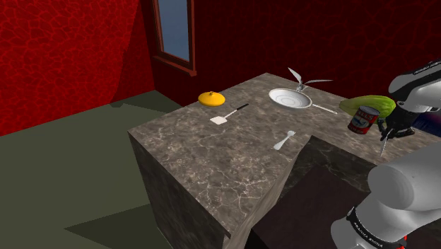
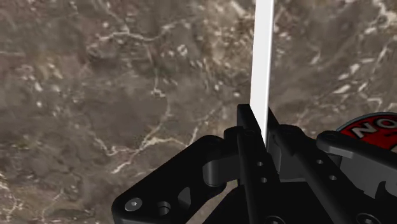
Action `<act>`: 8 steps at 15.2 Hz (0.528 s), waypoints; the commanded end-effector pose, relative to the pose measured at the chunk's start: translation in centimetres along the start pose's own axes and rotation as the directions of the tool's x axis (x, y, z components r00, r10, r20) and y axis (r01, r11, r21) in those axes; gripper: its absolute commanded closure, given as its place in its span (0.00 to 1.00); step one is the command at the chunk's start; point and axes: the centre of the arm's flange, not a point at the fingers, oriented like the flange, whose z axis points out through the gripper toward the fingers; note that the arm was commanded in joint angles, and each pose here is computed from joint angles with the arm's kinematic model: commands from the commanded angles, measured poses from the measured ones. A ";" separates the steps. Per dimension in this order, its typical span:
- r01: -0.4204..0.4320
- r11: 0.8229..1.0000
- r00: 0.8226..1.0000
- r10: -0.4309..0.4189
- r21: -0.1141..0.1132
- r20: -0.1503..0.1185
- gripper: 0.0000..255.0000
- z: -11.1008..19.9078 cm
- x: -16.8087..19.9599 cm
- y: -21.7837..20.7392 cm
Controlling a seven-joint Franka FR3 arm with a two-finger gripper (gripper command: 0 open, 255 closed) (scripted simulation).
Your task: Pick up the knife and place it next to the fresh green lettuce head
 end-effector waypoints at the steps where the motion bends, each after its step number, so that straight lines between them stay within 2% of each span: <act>1: 0.000 1.000 1.000 0.000 0.000 0.000 1.00 0.2 0.0 0.0; 6: 0.000 1.000 1.000 0.000 0.000 0.000 1.00 0.2 0.0 0.0; 7: 0.000 1.000 1.000 0.000 0.000 0.000 0.00 0.2 0.0 0.0; 8: 0.000 1.000 1.000 0.000 0.000 0.000 0.00 0.2 0.0 0.0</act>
